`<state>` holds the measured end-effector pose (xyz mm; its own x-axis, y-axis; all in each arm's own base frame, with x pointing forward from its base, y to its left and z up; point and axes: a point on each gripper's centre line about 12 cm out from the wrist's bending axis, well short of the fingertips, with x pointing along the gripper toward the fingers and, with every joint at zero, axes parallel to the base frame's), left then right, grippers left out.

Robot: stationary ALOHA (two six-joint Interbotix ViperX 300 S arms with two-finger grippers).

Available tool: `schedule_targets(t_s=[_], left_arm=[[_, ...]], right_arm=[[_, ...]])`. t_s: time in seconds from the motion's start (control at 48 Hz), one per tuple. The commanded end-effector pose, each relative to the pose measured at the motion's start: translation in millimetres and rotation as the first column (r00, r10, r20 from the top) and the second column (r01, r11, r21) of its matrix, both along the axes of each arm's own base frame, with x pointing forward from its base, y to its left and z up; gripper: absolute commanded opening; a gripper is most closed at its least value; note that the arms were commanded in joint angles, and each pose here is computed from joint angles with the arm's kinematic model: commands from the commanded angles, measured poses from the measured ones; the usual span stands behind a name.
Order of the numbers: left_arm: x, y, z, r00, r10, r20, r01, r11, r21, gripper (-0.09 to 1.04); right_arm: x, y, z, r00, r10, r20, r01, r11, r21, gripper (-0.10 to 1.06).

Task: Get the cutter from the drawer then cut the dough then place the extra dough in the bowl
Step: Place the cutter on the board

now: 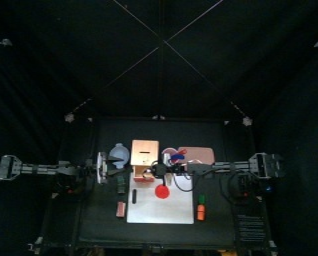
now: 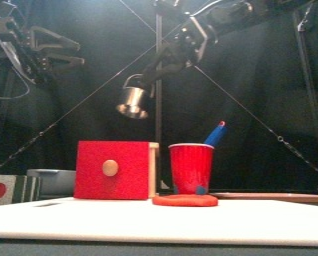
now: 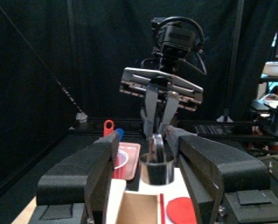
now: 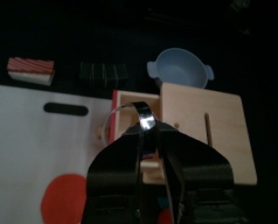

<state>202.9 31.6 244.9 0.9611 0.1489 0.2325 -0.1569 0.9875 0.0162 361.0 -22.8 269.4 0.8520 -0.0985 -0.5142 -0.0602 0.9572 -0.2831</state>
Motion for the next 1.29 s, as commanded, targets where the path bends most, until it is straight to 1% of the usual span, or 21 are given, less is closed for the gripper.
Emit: schedule_targets(t_s=[0.021,0.062,0.104,0.167,0.208,0.292,0.333,0.354,0.396,0.458,0.604,0.646,0.708,0.833,0.875,0.938,1.083,1.104,1.188,1.25,1.292], left_arm=[[1.8,4.2,5.2,1.000,0.019,0.015,-0.019,1.000,0.004,0.85],[2.1,5.2,6.4,1.000,0.023,0.018,-0.023,1.000,0.004,0.85],[2.3,6.2,7.5,0.999,0.028,0.021,-0.028,1.000,0.005,0.85],[3.5,8.1,10.3,0.999,0.036,0.027,-0.036,0.999,0.006,0.85],[4.3,9.2,12.4,0.999,0.040,0.033,-0.040,0.999,0.007,0.85],[5.2,10.0,13.4,0.998,0.043,0.035,-0.043,0.999,0.007,0.85],[5.6,10.1,12.8,0.999,0.043,0.032,-0.043,0.999,0.006,0.85],[5.6,10.1,11.7,0.999,0.043,0.027,-0.043,0.999,0.004,0.85],[5.8,10.2,10.5,0.999,0.043,0.023,-0.043,0.999,0.002,0.85],[6.7,10.7,10.2,0.999,0.044,0.017,-0.044,0.999,0.001,0.85],[6.5,13.0,10.6,0.998,0.056,0.016,-0.056,0.998,0.004,0.85],[6.3,12.9,10.1,0.998,0.056,0.015,-0.056,0.998,0.005,0.85],[5.7,13.5,9.0,0.998,0.059,0.012,-0.059,0.998,0.005,0.85],[5.3,13.7,7.8,0.998,0.061,0.009,-0.061,0.998,0.004,0.85],[5.0,13.7,7.3,0.998,0.061,0.007,-0.061,0.998,0.004,0.85],[5.0,13.7,7.3,0.998,0.061,0.007,-0.061,0.998,0.004,0.85],[5.0,13.7,7.3,0.998,0.061,0.007,-0.061,0.998,0.004,0.85],[4.8,13.6,6.9,0.998,0.061,0.007,-0.061,0.998,0.004,0.85],[4.8,13.6,6.7,0.998,0.061,0.006,-0.061,0.998,0.004,0.85],[5.0,13.7,7.3,0.998,0.061,0.007,-0.061,0.998,0.004,0.85],[5.0,13.7,7.3,0.998,0.061,0.007,-0.061,0.998,0.004,0.85]], right_arm=[[-39.0,8.6,-12.7,0.999,0.032,-0.012,-0.032,0.9993,-0.017,0.48],[-52.7,11.7,-25.3,0.998,0.041,-0.040,-0.042,0.9990,-0.015,0.48],[-61.4,13.7,-32.5,0.997,0.046,-0.055,-0.047,0.9988,-0.012,0.48],[-73.4,18.1,-46.6,0.995,0.050,-0.088,-0.050,0.9987,0.010,0.48],[-78.2,18.9,-55.0,0.993,0.043,-0.110,-0.040,0.9987,0.031,0.48],[-84.0,19.0,-70.7,0.987,0.028,-0.158,-0.019,0.9980,0.061,0.48],[-84.8,18.2,-75.5,0.985,0.013,-0.172,0.001,0.9964,0.084,0.48],[-85.6,18.1,-78.4,0.983,0.004,-0.181,0.014,0.9948,0.101,0.48],[-86.0,18.5,-82.9,0.981,-0.002,-0.195,0.025,0.9931,0.115,0.48],[-86.1,18.5,-88.5,0.977,-0.002,-0.213,0.027,0.9931,0.114,0.48],[-80.5,16.6,-94.3,0.972,-0.012,-0.234,0.041,0.9919,0.120,0.48],[-78.7,16.1,-95.7,0.971,-0.011,-0.238,0.040,0.9924,0.116,0.48],[-74.2,15.1,-95.5,0.973,-0.014,-0.231,0.043,0.9917,0.121,0.48],[-71.9,11.0,-100.1,0.970,-0.041,-0.240,0.079,0.9860,0.147,0.48],[-70.9,11.0,-98.8,0.971,-0.042,-0.234,0.078,0.9858,0.149,0.48],[-69.5,11.3,-97.2,0.974,-0.044,-0.224,0.081,0.9842,0.157,0.48],[-67.0,11.0,-94.5,0.978,-0.063,-0.201,0.103,0.9754,0.195,0.50],[-66.9,11.0,-94.4,0.978,-0.064,-0.200,0.104,0.9747,0.198,0.52],[-67.2,11.6,-95.3,0.977,-0.064,-0.203,0.106,0.9738,0.201,0.56],[-67.9,11.5,-96.8,0.976,-0.063,-0.207,0.105,0.9745,0.198,0.58],[-67.4,11.6,-97.2,0.976,-0.064,-0.209,0.107,0.9738,0.201,0.58]])
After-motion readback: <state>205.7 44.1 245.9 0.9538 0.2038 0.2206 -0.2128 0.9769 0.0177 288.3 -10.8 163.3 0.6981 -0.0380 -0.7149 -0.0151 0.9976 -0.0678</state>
